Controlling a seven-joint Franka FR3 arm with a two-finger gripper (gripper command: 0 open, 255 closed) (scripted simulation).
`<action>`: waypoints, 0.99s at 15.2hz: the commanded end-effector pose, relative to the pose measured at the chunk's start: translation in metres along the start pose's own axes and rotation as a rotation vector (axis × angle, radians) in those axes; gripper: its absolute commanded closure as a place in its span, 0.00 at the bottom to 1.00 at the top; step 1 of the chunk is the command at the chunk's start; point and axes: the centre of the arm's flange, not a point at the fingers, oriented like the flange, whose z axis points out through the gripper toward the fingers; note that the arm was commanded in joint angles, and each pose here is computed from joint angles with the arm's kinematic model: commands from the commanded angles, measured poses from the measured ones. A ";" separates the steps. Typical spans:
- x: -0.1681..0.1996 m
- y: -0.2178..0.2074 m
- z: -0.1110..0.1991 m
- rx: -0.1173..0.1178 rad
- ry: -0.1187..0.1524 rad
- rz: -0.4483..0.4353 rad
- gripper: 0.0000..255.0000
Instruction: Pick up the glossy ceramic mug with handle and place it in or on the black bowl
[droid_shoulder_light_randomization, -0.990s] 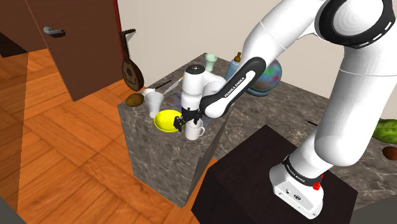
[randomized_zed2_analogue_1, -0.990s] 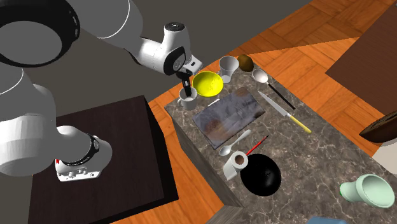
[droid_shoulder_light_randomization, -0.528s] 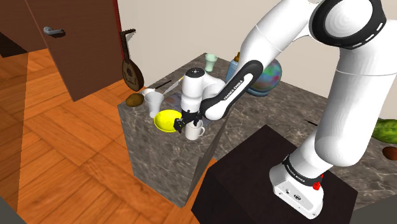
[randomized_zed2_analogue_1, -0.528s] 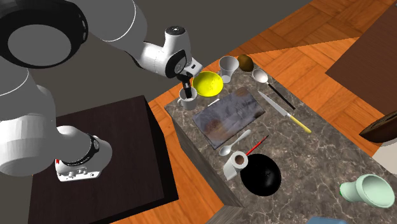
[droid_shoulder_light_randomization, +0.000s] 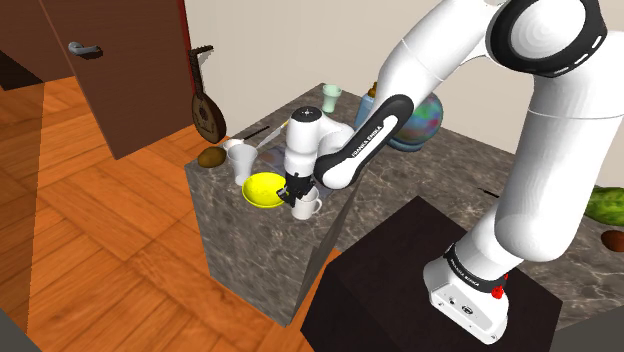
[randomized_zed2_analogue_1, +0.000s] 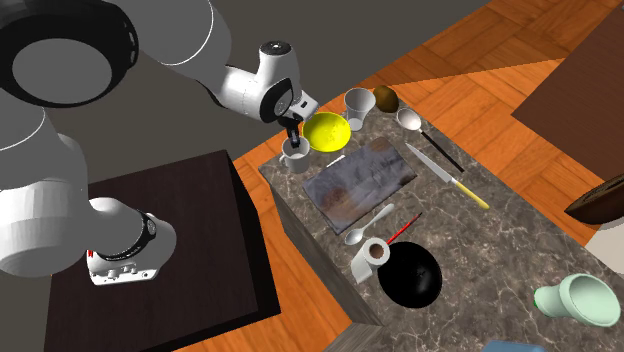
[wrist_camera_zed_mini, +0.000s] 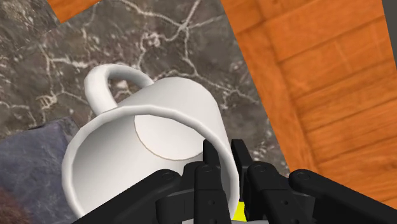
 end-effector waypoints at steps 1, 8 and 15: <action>0.000 0.000 0.000 0.000 0.000 0.000 1.00; 0.001 0.001 -0.021 0.000 0.000 0.000 1.00; 0.003 0.004 -0.058 0.000 0.000 0.000 1.00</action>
